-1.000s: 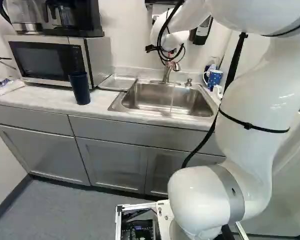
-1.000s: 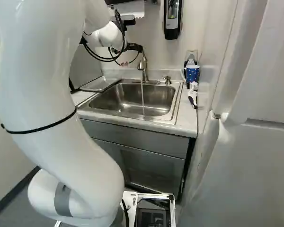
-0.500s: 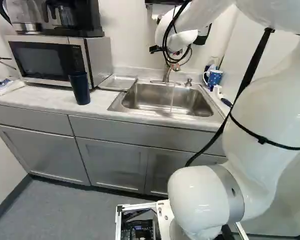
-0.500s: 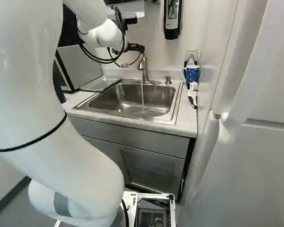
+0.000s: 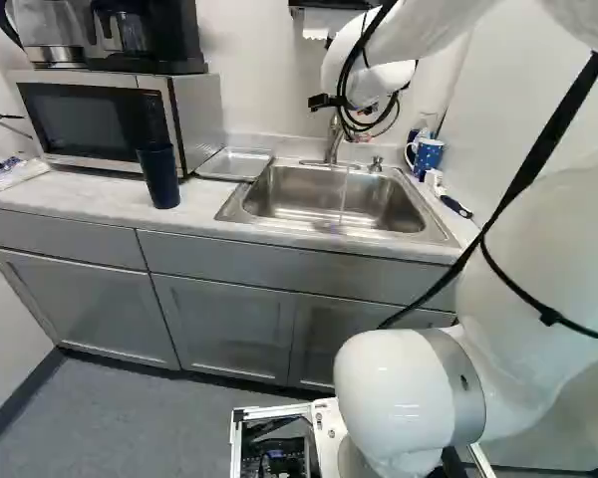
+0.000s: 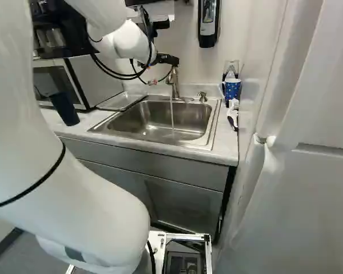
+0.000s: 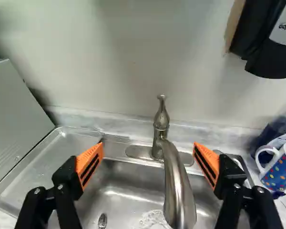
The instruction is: Rinse the cup and place it in the tray
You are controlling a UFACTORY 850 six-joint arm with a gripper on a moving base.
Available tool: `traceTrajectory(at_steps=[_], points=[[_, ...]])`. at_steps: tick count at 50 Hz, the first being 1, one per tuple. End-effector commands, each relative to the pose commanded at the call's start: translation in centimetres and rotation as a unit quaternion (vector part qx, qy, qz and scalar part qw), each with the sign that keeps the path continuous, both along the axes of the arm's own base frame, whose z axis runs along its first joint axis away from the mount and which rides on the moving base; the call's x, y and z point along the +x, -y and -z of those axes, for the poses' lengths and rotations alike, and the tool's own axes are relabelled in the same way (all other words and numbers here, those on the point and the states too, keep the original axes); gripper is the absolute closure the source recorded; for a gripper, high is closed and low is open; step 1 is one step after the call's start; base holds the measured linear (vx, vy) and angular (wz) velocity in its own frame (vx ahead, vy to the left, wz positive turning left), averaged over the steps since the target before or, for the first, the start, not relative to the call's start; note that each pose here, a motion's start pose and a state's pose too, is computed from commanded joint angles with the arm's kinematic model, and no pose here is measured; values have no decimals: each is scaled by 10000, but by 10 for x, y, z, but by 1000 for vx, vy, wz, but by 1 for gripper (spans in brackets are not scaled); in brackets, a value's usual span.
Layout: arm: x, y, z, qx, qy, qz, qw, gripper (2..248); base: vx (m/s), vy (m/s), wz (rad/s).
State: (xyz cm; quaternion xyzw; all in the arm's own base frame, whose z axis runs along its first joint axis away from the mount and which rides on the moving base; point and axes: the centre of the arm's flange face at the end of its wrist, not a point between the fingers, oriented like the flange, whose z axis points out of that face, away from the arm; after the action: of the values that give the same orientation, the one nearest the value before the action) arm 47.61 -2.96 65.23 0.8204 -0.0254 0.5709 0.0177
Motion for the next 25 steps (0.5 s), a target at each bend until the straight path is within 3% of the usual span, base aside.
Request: traceTrajectory(at_steps=[15, 25], points=[[-33, 11, 10, 35, -461, 145, 9988, 3, 0, 0, 0], [-57, 17, 19, 78, -898, 247, 9956, 3, 0, 0, 0]])
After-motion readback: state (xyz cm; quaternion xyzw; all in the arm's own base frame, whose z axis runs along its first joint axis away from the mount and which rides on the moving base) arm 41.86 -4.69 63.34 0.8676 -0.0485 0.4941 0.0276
